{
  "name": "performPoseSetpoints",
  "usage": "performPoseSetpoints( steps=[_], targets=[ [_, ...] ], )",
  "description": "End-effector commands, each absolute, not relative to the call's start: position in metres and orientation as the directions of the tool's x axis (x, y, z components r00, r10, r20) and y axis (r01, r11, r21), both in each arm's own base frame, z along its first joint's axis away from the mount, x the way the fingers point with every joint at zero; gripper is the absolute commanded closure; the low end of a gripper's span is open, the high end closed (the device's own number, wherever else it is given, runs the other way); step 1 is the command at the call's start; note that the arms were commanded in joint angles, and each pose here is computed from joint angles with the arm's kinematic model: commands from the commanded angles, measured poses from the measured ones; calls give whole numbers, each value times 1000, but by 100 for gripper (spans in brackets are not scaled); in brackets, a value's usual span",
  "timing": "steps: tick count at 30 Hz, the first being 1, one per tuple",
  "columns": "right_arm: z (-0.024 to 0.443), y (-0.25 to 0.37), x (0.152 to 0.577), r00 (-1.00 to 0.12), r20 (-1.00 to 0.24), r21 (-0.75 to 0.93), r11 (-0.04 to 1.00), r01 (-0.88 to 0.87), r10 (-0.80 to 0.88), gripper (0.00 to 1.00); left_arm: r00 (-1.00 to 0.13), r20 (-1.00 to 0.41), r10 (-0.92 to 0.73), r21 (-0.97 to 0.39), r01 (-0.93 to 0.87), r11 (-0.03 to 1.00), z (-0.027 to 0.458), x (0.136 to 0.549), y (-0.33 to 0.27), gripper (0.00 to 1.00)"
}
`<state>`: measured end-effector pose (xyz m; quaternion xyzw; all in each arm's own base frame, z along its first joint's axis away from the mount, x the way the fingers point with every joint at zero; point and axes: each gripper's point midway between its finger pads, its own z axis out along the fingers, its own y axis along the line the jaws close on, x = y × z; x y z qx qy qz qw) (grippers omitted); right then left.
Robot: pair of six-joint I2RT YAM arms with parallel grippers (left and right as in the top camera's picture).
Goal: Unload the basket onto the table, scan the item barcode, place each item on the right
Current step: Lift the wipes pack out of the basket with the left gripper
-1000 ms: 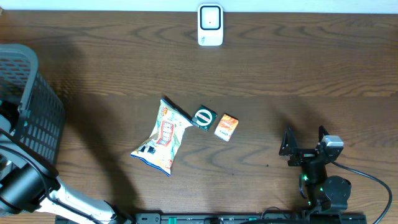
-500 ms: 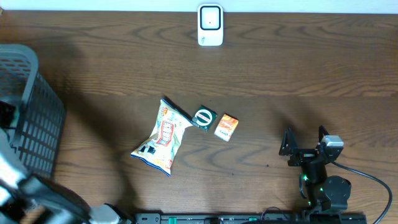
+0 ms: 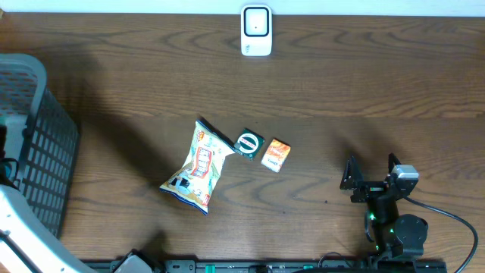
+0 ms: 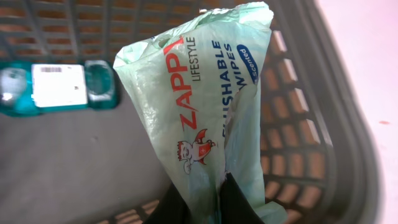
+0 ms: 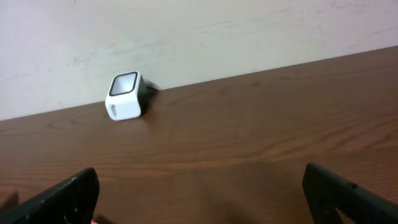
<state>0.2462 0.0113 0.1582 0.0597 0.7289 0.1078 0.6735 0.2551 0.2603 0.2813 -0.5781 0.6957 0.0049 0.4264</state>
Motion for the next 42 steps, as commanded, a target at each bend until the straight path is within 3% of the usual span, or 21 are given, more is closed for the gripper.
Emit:
performPoseSetpoints(
  steps=[1, 23, 42],
  targets=[
    [157, 14, 246, -91, -969, 236, 969, -69, 229, 1, 29, -591, -806, -552, -743, 378, 301, 261, 243, 93],
    [157, 14, 246, -91, -969, 236, 969, -69, 229, 1, -9, -583, -812, -631, -625, 460, 328, 265, 209, 93],
    [157, 14, 246, -91, -969, 236, 969, -69, 229, 1, -176, -631, -756, -672, -362, 646, 361, 311, 133, 93]
  ],
)
